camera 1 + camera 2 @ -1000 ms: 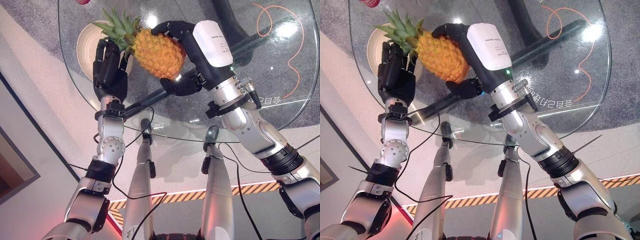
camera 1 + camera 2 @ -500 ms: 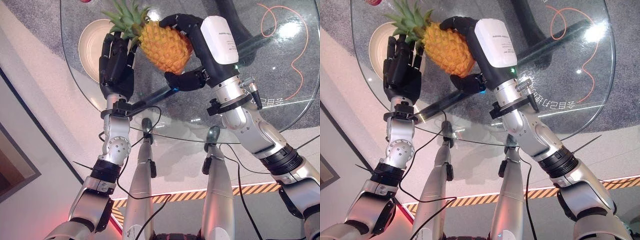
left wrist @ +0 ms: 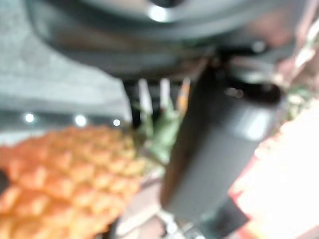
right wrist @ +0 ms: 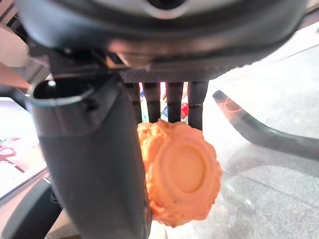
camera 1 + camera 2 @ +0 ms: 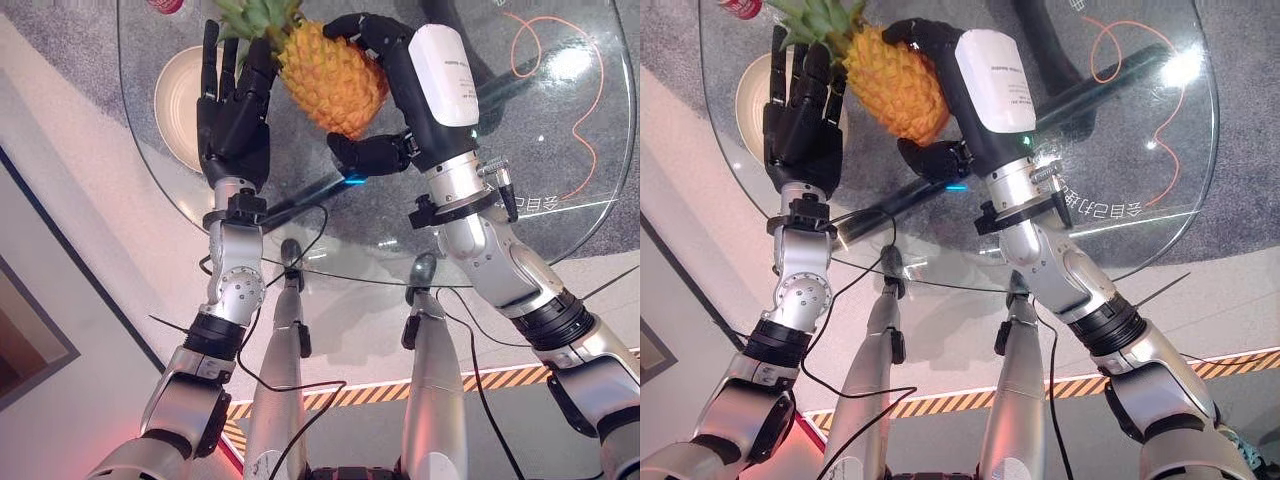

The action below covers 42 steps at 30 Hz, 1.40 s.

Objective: Pick up the fruit to the plate

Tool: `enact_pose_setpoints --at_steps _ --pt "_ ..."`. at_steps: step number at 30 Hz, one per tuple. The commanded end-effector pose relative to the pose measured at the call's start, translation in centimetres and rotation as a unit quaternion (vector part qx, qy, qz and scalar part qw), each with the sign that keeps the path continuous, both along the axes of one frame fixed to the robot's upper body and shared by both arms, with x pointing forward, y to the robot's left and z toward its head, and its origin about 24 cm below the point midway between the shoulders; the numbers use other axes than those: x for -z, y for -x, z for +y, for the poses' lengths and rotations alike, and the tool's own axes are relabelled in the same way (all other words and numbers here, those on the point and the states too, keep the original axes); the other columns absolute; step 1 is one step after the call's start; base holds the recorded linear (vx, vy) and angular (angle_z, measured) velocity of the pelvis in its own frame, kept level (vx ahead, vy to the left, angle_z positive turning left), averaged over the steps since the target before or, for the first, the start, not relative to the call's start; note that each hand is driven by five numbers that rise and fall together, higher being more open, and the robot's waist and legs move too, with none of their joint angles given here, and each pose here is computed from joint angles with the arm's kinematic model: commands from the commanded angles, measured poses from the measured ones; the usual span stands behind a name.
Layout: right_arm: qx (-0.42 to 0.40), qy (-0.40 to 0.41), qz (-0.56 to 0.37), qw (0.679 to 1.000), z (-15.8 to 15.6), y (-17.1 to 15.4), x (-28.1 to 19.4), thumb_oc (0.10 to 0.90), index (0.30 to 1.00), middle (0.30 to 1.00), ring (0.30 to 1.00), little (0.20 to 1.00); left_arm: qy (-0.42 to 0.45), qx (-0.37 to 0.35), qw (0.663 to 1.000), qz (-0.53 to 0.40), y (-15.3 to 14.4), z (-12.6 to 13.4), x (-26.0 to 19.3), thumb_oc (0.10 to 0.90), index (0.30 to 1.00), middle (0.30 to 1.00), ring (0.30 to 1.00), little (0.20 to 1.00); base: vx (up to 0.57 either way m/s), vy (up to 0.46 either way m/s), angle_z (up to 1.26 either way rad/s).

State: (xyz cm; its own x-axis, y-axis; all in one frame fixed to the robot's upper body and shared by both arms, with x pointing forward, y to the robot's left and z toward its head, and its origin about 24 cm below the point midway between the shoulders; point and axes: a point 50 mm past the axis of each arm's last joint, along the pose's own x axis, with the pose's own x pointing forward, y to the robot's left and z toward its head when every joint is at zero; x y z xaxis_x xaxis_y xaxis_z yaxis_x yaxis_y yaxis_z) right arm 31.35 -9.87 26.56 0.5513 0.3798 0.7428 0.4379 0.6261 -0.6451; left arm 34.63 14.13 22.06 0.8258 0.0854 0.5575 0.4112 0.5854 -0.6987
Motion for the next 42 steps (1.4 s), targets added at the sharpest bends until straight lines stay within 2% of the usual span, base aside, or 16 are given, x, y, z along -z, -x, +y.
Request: enact_pose_setpoints --at_steps 1,27,42 --pt "-0.136 -0.063 -0.213 0.966 3.2 5.7 -7.1 0.1 0.3 0.3 0.3 0.2 -0.025 0.013 0.993 -0.111 1.4 -2.0 -5.1 0.8 0.9 0.9 0.9 0.9 0.0 0.0 0.0" --pt "-0.119 -0.078 -0.215 0.966 2.7 5.2 -7.1 0.1 0.3 0.3 0.3 0.2 0.008 -0.067 0.996 -0.066 0.9 -0.6 -4.5 0.8 0.9 0.9 0.9 0.9 0.0 0.0 0.0" --pt "-0.135 -0.036 -0.186 0.973 3.6 5.1 -6.4 0.1 0.3 0.3 0.3 0.2 0.024 -0.012 0.992 -0.123 1.4 -0.9 -5.0 0.8 0.9 0.9 0.9 0.9 0.0 0.0 0.0"
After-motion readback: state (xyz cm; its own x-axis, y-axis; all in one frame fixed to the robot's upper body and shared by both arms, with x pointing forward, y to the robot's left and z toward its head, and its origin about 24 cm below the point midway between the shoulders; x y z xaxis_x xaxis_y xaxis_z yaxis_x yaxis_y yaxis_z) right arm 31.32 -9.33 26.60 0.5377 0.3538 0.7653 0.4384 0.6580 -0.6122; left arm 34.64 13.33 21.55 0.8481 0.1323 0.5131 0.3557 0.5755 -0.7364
